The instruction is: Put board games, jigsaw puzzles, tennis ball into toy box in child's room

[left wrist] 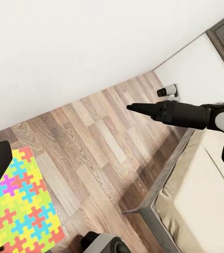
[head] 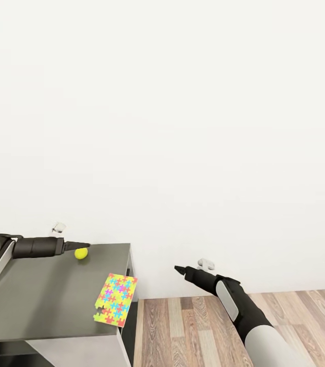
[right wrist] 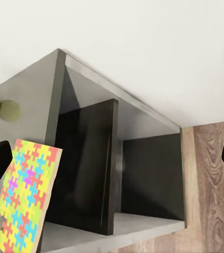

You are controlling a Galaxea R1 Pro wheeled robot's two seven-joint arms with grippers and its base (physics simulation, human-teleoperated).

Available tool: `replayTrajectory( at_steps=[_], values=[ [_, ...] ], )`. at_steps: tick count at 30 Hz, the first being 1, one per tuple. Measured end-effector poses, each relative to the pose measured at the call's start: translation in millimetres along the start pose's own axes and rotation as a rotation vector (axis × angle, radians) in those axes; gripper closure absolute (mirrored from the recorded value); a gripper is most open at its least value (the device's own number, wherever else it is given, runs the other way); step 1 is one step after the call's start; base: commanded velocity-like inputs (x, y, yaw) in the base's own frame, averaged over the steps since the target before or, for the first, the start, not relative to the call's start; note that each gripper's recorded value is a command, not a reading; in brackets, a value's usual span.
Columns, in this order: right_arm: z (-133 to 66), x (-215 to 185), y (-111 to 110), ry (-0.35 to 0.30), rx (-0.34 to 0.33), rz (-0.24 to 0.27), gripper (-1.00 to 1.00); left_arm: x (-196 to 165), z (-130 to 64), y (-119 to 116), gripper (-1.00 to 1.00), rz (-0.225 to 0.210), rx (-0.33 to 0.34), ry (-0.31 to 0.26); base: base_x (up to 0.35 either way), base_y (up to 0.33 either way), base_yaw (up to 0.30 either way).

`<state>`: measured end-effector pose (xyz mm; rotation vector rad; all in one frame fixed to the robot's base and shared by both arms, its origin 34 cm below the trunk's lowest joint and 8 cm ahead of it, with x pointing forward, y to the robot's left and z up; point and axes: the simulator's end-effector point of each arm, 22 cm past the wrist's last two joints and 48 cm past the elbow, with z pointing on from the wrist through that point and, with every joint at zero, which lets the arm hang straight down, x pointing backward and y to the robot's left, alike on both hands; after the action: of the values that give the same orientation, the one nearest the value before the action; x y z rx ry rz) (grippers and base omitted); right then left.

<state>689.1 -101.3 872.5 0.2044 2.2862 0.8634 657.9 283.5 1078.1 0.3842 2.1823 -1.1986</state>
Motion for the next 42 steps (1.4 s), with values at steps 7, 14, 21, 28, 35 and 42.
replayTrajectory(
  at_steps=[7, 14, 21, 28, 35, 42],
  values=[
    [3.6, -1, -5, -0.008, -0.004, 0.03, -1.0, 1, 3.2, 4, -1.0, -0.001, 0.002, -0.002, 0.0, 0.0, 0.0],
    [8.7, -3, -5, -0.021, -0.021, 0.069, -1.0, 3, 6.7, 9, -1.0, -0.002, 0.004, -0.002, 0.0, 0.0, 0.0],
    [15.7, 8, 5, 0.032, -0.061, 0.136, -1.0, 5, 10.1, 14, -1.0, -0.002, 0.007, -0.004, 0.0, 0.0, 0.0],
    [16.2, 20, 13, 0.098, -0.125, 0.271, -1.0, 8, 13.8, 19, -1.0, -0.002, 0.008, -0.005, 0.0, 0.0, 0.0],
    [17.8, 16, 9, 0.078, -0.152, 0.332, -1.0, 10, 17.2, 25, -1.0, -0.001, 0.009, -0.006, 0.0, 0.0, 0.0],
    [23.7, 21, 4, 0.078, -0.153, 0.336, -1.0, 14, 20.9, 31, -1.0, -0.002, 0.008, -0.006, 0.0, 0.0, 0.0]
  ],
)
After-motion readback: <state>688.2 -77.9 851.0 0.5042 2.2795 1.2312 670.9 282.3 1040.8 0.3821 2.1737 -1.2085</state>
